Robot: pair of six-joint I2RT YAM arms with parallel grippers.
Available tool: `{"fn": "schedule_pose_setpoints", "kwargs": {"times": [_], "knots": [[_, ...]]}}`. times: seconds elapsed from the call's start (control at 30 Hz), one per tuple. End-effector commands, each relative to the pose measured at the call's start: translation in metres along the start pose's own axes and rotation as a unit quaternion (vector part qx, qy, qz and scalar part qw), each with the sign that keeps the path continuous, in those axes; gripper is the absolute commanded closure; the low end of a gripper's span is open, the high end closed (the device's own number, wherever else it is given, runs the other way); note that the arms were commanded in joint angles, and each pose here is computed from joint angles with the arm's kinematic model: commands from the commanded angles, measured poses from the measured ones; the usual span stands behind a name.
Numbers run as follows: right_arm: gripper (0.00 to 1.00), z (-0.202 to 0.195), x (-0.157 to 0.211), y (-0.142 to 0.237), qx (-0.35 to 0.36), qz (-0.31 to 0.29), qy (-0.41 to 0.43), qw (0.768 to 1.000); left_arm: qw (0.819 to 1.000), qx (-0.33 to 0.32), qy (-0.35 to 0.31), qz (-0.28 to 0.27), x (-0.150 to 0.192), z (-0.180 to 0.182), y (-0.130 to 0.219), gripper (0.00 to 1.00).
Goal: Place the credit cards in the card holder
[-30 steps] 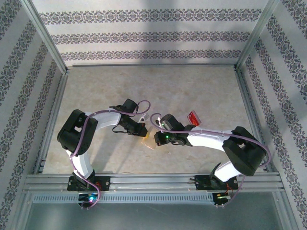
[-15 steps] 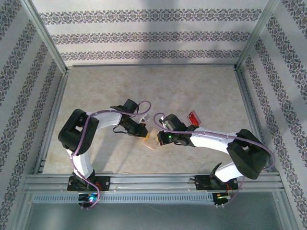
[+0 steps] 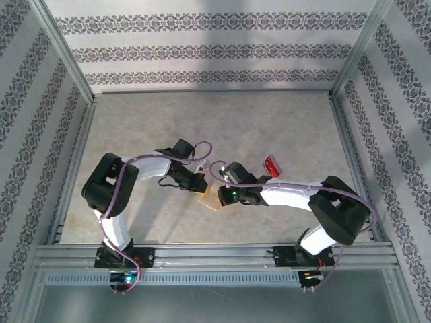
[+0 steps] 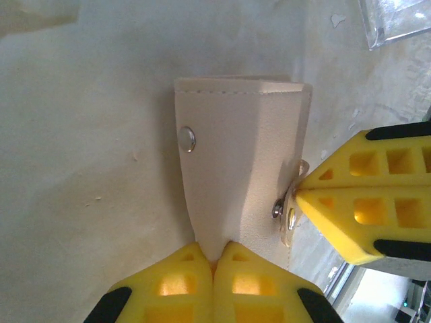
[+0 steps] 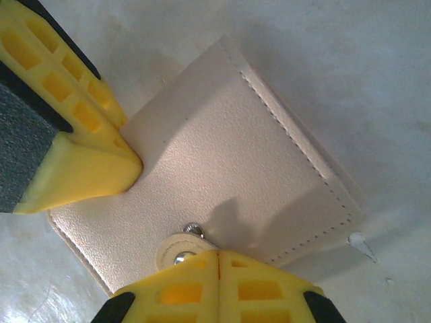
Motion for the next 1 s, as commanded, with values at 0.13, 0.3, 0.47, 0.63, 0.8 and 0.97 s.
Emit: {"fn": "schedule_pose_setpoints", "kwargs": {"times": [0.13, 0.3, 0.47, 0.63, 0.8, 0.97], "knots": [[0.97, 0.010, -0.011, 0.001, -0.010, -0.015, 0.000, 1.000, 0.999, -0.026, 0.006, 0.023, 0.008, 0.005, -0.010, 1.00], [0.97, 0.008, -0.010, 0.010, 0.000, -0.028, 0.002, 1.000, 0.999, -0.026, 0.007, 0.023, 0.008, 0.005, -0.010, 1.00], [0.97, 0.004, -0.008, 0.014, 0.013, -0.033, -0.001, 0.999, 0.999, -0.026, 0.007, 0.022, 0.008, 0.005, -0.010, 1.00], [0.97, 0.007, -0.008, 0.015, 0.005, -0.033, -0.002, 0.999, 0.999, -0.027, 0.005, 0.022, 0.008, 0.005, -0.010, 1.00], [0.97, 0.010, -0.003, 0.011, -0.002, -0.022, -0.002, 1.000, 0.999, -0.028, 0.006, 0.023, 0.008, 0.005, -0.010, 1.00], [0.90, 0.008, -0.001, 0.027, 0.014, -0.044, -0.004, 0.999, 0.999, -0.029, 0.004, 0.023, 0.008, 0.005, -0.009, 1.00]]}}
Point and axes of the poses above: each hand's point on the last joint's axis, 136 mm out from that joint toward the fingers, its own y axis back along the fingers, its own z axis along the line the jaws close on, x = y × z, the point moved 7 cm from there along y, back along the fingers, and after that the axes turned 11 degrees about y, right-handed, at the moved point
